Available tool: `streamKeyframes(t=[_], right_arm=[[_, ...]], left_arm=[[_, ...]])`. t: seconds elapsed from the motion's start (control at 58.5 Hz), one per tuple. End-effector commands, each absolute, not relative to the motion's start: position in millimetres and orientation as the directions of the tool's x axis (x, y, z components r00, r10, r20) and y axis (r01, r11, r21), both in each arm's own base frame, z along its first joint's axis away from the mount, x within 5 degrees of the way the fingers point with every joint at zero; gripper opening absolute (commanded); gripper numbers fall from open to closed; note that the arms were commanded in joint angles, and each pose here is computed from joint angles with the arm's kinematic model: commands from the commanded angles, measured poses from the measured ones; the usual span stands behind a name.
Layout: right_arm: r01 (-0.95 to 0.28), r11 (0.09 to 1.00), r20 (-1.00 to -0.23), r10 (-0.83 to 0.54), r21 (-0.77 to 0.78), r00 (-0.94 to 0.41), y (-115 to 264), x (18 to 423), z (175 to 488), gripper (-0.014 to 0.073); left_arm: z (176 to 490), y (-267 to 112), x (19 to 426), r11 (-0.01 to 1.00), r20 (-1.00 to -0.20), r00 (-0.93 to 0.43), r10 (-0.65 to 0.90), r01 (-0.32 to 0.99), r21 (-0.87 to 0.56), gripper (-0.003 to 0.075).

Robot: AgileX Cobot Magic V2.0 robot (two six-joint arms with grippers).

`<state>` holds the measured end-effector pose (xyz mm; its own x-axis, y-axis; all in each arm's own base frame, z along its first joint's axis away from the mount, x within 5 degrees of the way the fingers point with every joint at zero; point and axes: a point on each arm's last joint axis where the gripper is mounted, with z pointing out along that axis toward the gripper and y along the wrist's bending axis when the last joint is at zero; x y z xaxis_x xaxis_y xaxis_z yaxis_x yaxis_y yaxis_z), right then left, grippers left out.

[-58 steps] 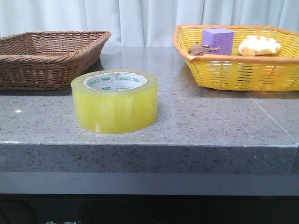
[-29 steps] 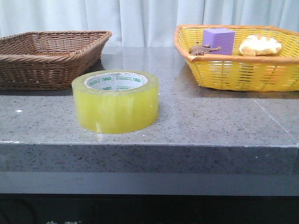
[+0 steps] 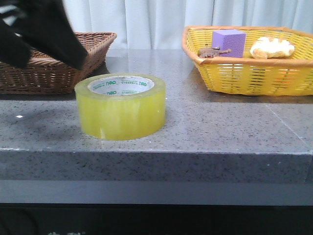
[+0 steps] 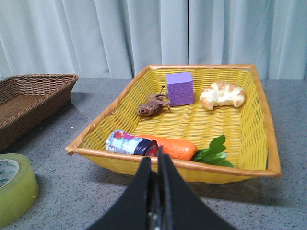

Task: Transfer tape with both arms
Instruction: 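Move the left gripper down and grasp the tape roll's rim, then lift the tape roll with the left gripper over the brown basket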

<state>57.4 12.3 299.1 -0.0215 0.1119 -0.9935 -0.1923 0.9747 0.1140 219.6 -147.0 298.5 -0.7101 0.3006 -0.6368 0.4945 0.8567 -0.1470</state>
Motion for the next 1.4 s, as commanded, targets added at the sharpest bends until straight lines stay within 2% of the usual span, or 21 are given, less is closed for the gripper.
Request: streamKeyframes(t=[0.0, 0.222, 0.513, 0.615, 0.838, 0.923, 1.026, 1.145, 1.231, 1.385], right_arm=[[-0.19, 0.976, -0.988, 0.129, 0.111, 0.086, 10.9, 56.5, 315.0, -0.0078], [-0.19, 0.976, -0.988, 0.129, 0.111, 0.089, 10.9, 56.5, 315.3, -0.0078], [-0.19, 0.976, -0.988, 0.129, 0.111, 0.09, 10.9, 56.5, 315.4, -0.0078], [-0.19, 0.976, -0.987, 0.13, 0.111, 0.094, 10.8, 56.4, 315.8, -0.0078], [-0.19, 0.976, -0.987, 0.131, 0.111, 0.097, 10.8, 56.4, 316.1, -0.0078], [-0.19, 0.976, -0.987, 0.131, 0.111, 0.097, 10.8, 56.4, 316.1, -0.0078], [-0.19, 0.976, -0.987, 0.131, 0.111, 0.097, 10.8, 56.4, 316.1, -0.0078], [-0.19, 0.976, -0.987, 0.131, 0.111, 0.098, 10.8, 56.4, 316.1, -0.0078], [-0.19, 0.976, -0.986, 0.13, 0.11, 0.1, 10.7, 56.4, 316.3, -0.0078], [-0.19, 0.976, -0.986, 0.13, 0.11, 0.1, 10.7, 56.4, 316.3, -0.0078]], left_arm=[[313.2, -162.5, 227.5, 0.842, -0.683, -0.686, 0.25, 0.502, -0.196, 0.0619], [300.9, -180.8, 245.4, 0.839, -0.653, -0.707, 0.271, 0.506, -0.2, 0.0619], [291.2, -187.8, 256.0, 0.843, -0.655, -0.709, 0.262, 0.499, -0.202, 0.0615], [291.2, -187.8, 256.0, 0.843, -0.655, -0.709, 0.262, 0.499, -0.202, 0.0517], [291.2, -187.8, 256.0, 0.843, -0.655, -0.709, 0.262, 0.499, -0.202, 0.0147], [292.1, -188.0, 256.3, 0.842, -0.657, -0.707, 0.261, 0.499, -0.202, 0.0048], [298.2, -188.7, 257.0, 0.84, -0.664, -0.701, 0.259, 0.503, -0.204, -0.0006], [321.8, -190.6, 257.8, 0.829, -0.696, -0.673, 0.248, 0.519, -0.207, -0.001], [348.8, -191.1, 259.4, 0.821, -0.742, -0.627, 0.237, 0.538, -0.193, -0.001], [406.5, -181.9, 269.0, 0.832, -0.859, -0.447, 0.248, 0.553, -0.047, -0.001]])
